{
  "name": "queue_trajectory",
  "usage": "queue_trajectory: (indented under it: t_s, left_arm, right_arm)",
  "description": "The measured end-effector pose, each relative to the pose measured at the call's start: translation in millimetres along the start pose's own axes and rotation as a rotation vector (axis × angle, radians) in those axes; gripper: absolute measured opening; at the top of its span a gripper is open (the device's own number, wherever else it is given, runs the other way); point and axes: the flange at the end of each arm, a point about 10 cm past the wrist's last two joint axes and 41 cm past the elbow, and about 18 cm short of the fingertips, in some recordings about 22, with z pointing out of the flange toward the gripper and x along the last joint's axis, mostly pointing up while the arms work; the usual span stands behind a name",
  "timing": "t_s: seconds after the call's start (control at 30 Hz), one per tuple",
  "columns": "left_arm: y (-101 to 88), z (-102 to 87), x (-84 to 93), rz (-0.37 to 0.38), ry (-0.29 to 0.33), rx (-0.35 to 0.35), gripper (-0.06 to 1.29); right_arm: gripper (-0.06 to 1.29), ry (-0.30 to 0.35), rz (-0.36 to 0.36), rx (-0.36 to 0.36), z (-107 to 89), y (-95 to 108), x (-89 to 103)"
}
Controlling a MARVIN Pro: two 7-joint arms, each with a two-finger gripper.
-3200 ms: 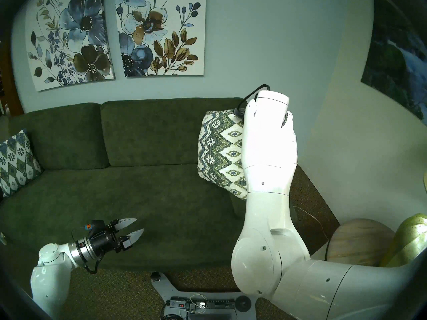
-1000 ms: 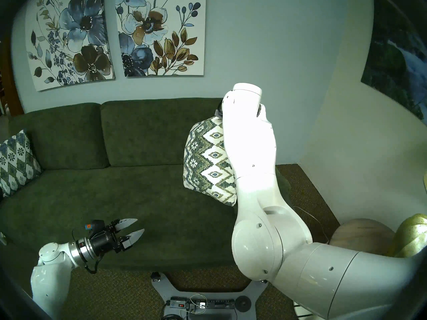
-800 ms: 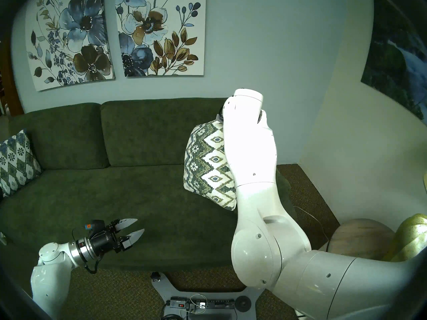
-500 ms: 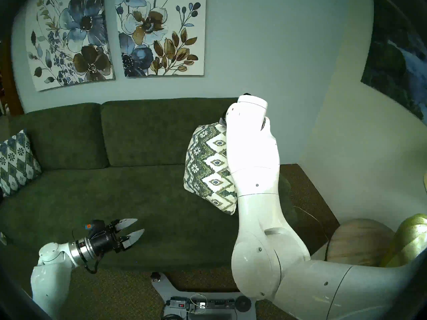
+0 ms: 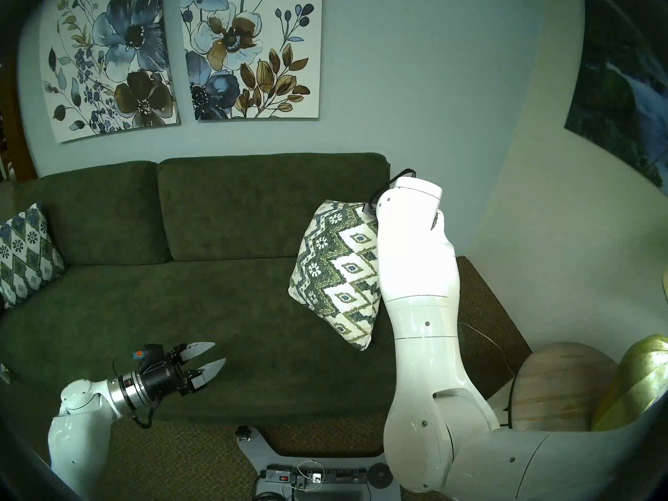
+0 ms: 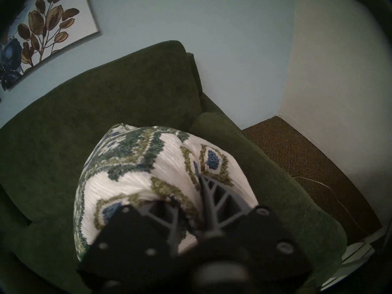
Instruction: Fix throw pillow on sofa
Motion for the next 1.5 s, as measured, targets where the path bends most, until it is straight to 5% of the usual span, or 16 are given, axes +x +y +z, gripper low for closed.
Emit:
queue_trajectory:
  t_s: [0.03, 0.17, 0.23, 0.57, 0.9, 1.5]
  left_arm:
    - [0.0, 0.0, 0.0, 0.000, 0.000, 0.000, 1.21]
    - [0.0, 0.0, 0.0, 0.000, 0.000, 0.000, 1.21]
    - [-0.1, 0.0, 0.0, 0.000, 0.000, 0.000, 1.21]
    - [-0.1, 0.0, 0.0, -0.001, 0.000, 0.000, 1.21]
    - [-0.2, -0.1, -0.1, -0.002, -0.001, 0.000, 1.21]
    - [-0.4, -0.1, -0.2, -0.003, -0.002, 0.001, 1.21]
  right_arm:
    - [0.22, 0.006, -0.001, 0.001, -1.9, 2, -0.2]
    - [1.09, 0.035, -0.003, 0.023, -12.0, 5, 2.0]
    - [1.20, 0.049, -0.004, 0.034, -17.2, 6, 3.3]
    - [1.21, 0.125, -0.007, 0.102, -47.2, 7, 11.5]
    - [1.21, 0.205, -0.034, 0.275, -92.3, -13, 15.3]
    - [1.21, 0.144, -0.107, 0.442, -139.5, 0, -50.6]
